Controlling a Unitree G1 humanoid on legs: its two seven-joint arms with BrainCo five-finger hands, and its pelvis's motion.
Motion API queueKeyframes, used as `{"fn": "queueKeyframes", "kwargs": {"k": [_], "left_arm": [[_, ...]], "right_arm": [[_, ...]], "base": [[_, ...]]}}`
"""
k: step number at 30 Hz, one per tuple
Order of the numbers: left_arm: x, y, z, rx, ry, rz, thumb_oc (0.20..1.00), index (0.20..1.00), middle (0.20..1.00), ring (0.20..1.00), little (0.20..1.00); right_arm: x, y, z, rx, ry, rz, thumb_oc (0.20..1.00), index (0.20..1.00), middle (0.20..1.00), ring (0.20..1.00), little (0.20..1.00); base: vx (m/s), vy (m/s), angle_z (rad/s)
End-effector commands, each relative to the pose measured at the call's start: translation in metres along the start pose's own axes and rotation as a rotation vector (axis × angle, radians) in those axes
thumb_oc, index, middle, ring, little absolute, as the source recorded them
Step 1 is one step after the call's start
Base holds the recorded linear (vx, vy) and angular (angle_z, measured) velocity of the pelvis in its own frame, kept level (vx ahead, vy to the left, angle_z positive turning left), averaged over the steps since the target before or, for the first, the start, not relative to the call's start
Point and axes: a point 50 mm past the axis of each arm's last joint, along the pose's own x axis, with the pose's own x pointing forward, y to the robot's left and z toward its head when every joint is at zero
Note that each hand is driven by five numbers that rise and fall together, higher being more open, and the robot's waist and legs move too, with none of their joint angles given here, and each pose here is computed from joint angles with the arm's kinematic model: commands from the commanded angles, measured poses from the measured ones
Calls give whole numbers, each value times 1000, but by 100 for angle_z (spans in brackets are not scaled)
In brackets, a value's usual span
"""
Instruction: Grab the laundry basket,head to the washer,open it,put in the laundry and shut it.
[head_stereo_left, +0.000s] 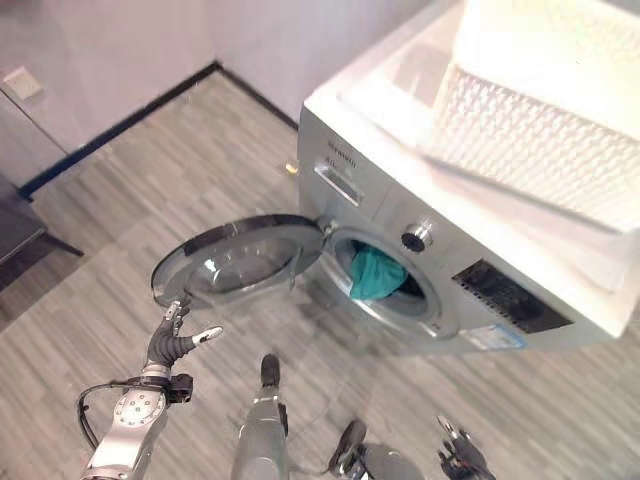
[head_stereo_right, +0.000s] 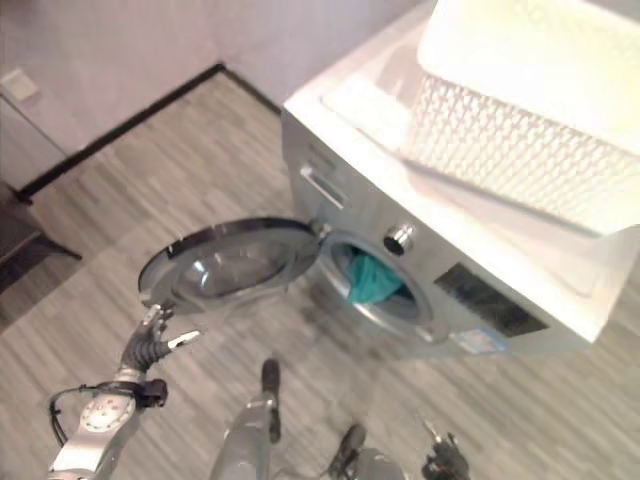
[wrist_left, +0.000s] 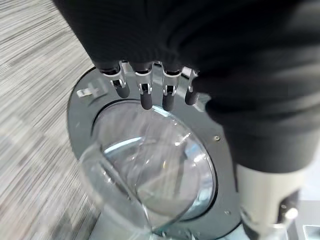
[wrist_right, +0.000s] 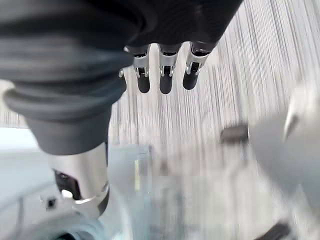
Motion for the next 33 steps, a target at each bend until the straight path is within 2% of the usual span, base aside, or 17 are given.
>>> {"fn": "queueKeyframes", "kwargs": {"k": [1, 4, 7, 8, 14, 16, 21, 22, 23, 24, 26, 29, 33], "left_arm": [[6, 11, 21, 146, -90, 90, 1000, 1000, 1000, 1000, 1000], [17, 32, 33, 273, -114, 233, 1000, 1000, 1000, 1000, 1000], [21, 48, 39, 264, -122, 330, 1000, 1000, 1000, 1000, 1000], [21, 64, 44, 290, -134, 386, 1000, 1000, 1000, 1000, 1000], [25, 104, 50, 391, -94, 393, 1000, 1000, 1000, 1000, 1000], [27, 131, 45, 391, -3, 402, 1000, 1000, 1000, 1000, 1000], [32, 153, 31, 340, 144, 365, 1000, 1000, 1000, 1000, 1000], [35, 168, 23, 332, 251, 367, 1000, 1000, 1000, 1000, 1000], [36, 168, 24, 332, 249, 367, 1000, 1000, 1000, 1000, 1000], [40, 177, 21, 326, 327, 362, 1000, 1000, 1000, 1000, 1000], [41, 177, 22, 326, 324, 361, 1000, 1000, 1000, 1000, 1000], [61, 185, 49, 376, 358, 348, 1000, 1000, 1000, 1000, 1000], [71, 183, 65, 405, 352, 354, 1000, 1000, 1000, 1000, 1000]], "right_arm": [[4, 7, 27, -139, -89, 24, 1000, 1000, 1000, 1000, 1000], [8, 12, 36, -185, -100, 23, 1000, 1000, 1000, 1000, 1000], [10, 20, 38, -216, -94, 50, 1000, 1000, 1000, 1000, 1000], [9, 26, 35, -290, -82, 105, 1000, 1000, 1000, 1000, 1000], [4, 9, 25, -310, -45, 115, 1000, 1000, 1000, 1000, 1000], [3, 0, 17, -313, -5, 97, 1000, 1000, 1000, 1000, 1000], [3, -4, 7, -331, 55, 91, 1000, 1000, 1000, 1000, 1000], [4, 0, 4, -349, 69, 106, 1000, 1000, 1000, 1000, 1000], [4, 0, 5, -348, 68, 106, 1000, 1000, 1000, 1000, 1000], [4, 2, 1, -373, 87, 120, 1000, 1000, 1000, 1000, 1000], [4, 2, 1, -371, 86, 120, 1000, 1000, 1000, 1000, 1000], [5, 11, 0, -416, 86, 161, 1000, 1000, 1000, 1000, 1000], [5, 17, 2, -408, 72, 182, 1000, 1000, 1000, 1000, 1000]], "base": [[-44, 5, -3], [-82, 58, -7], [-43, 107, -60], [10, 86, -96], [76, 190, -40], [157, 245, -13], [83, 183, -34], [16, 141, -24], [13, 147, -18], [2, 62, -16], [-8, 52, -10], [-48, 36, -3], [-69, -12, 1]]}}
